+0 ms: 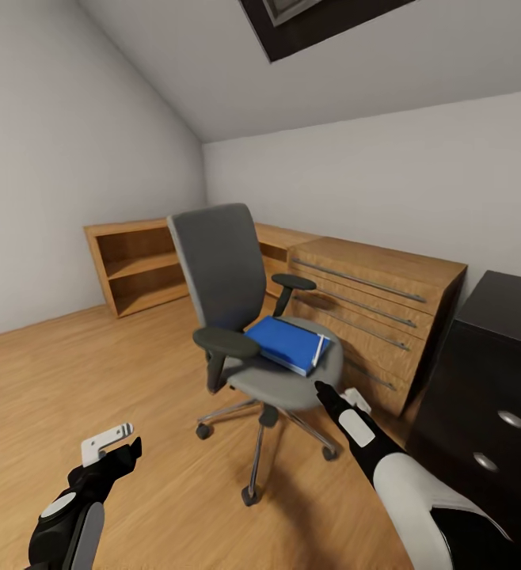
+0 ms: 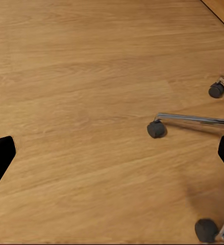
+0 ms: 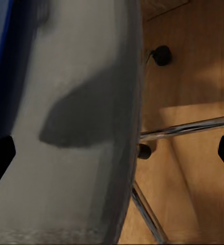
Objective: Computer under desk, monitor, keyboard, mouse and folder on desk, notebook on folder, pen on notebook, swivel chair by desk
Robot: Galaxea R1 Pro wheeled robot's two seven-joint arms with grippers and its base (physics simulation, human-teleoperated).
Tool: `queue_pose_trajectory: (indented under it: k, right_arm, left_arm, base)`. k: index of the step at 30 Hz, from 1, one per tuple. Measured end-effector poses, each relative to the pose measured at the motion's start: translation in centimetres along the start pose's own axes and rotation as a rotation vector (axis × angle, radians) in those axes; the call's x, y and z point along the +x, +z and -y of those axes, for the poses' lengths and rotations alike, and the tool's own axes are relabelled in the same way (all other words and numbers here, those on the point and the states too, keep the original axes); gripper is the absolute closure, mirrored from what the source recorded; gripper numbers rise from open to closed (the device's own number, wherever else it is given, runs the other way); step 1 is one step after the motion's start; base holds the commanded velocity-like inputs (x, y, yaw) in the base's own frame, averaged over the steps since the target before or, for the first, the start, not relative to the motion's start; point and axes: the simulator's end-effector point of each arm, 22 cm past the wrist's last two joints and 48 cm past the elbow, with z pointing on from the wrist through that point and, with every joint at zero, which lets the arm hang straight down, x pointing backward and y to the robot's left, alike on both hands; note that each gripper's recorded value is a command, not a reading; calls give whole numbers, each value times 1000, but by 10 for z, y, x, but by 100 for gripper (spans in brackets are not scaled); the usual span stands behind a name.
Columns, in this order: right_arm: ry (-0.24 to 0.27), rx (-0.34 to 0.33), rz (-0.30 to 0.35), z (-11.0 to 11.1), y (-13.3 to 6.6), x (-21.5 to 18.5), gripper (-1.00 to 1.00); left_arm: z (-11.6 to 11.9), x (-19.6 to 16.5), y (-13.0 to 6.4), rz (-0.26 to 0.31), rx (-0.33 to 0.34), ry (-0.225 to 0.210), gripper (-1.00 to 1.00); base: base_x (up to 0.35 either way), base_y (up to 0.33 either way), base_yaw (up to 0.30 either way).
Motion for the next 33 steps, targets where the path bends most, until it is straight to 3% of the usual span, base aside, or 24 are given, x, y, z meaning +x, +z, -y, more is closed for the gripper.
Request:
queue_pose_trajectory:
  k: [12,19,33]
  right_arm:
    - [-6,-3,-9,-2,0,8,-100]
    - [-15,-100,-17,-25,-2,13,-100]
    - [-3,-144,-85,-50,-7,59,-100]
  left_arm:
    - [13,2,-1,-2,26,20,-100]
    - [13,2,-1,-3,27,22,-100]
    - [13,2,-1,-2,26,22,-100]
  base:
    - [-132,0,0]
    - [-3,0,0]
    - [0,0,0]
